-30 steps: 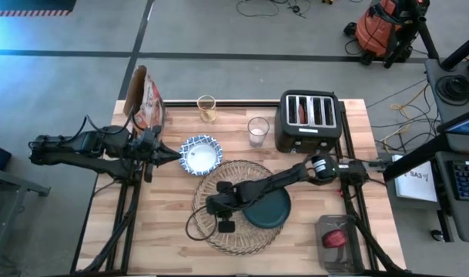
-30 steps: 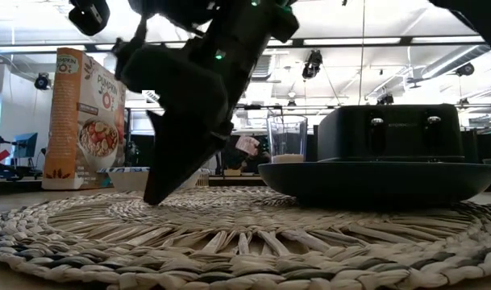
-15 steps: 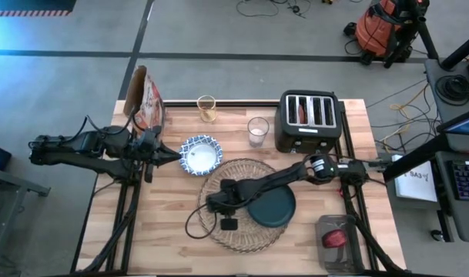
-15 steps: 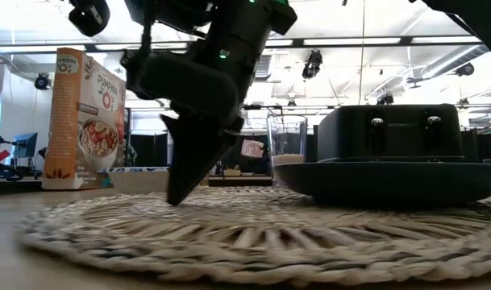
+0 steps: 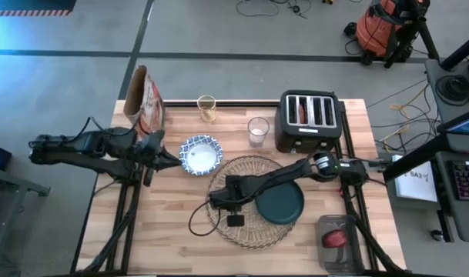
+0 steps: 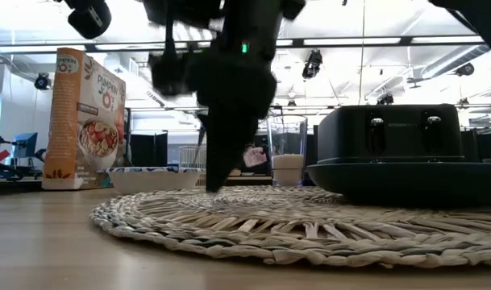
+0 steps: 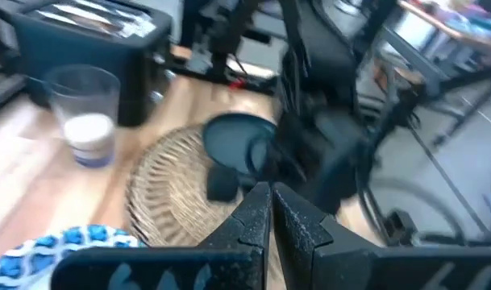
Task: Arrange a breakfast setting
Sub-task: Adjust the brown table mat on the table, then put the white patterned bowl to the left of the black plate on the brown table mat
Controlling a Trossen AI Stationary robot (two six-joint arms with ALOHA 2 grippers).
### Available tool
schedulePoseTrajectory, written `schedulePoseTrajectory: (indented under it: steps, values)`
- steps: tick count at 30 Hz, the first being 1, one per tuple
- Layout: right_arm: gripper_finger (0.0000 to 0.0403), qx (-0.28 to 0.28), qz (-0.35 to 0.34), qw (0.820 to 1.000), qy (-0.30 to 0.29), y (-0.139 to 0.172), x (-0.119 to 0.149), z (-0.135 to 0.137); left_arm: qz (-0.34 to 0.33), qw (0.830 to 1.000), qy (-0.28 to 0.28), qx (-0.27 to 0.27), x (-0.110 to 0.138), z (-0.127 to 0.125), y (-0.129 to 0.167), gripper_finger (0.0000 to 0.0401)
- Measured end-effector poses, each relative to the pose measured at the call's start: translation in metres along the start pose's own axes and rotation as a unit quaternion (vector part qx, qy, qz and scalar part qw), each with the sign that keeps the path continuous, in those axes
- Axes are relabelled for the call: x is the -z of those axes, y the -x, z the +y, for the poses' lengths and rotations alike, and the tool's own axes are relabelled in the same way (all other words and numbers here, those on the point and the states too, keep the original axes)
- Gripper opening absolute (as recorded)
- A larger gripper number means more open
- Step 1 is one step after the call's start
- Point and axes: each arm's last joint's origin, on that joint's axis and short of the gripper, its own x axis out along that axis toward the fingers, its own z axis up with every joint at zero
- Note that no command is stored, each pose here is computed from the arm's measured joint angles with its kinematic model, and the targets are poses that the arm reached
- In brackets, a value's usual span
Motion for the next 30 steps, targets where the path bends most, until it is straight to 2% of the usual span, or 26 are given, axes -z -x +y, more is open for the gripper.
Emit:
schedulePoseTrajectory:
  steps: [5,10,17,23,25,28,30]
  values:
    - [0.0041,-0.005,-0.038,0.999,0.001,0.052,-0.002,-0.001,0.05,0.999,0.0,-0.003,0.006,0.002,-0.011,0.0]
    - [0.0063,0.006,-0.038,0.999,-0.004,0.084,0.005,-0.003,0.115,0.993,0.004,-0.02,0.016,0.005,-0.022,0.0009]
    - [0.0099,0.053,-0.03,0.998,-0.032,0.131,0.022,-0.009,0.182,0.982,0.004,-0.038,0.027,0.008,-0.032,0.0077]
    - [0.0122,0.089,-0.036,0.995,-0.037,0.158,0.036,-0.015,0.217,0.972,-0.082,-0.04,0.031,0.011,-0.044,0.0144]
    - [0.0128,0.098,-0.024,0.994,-0.036,0.156,0.043,-0.017,0.22,0.966,-0.102,-0.093,0.032,0.015,-0.052,0.0158]
    - [0.0132,0.111,-0.002,0.993,-0.035,0.15,0.055,-0.021,0.228,0.947,-0.11,-0.197,0.035,0.022,-0.063,0.0164]
    - [0.0132,0.116,0.012,0.992,-0.038,0.147,0.065,-0.024,0.246,0.938,-0.111,-0.218,0.039,0.025,-0.07,0.0163]
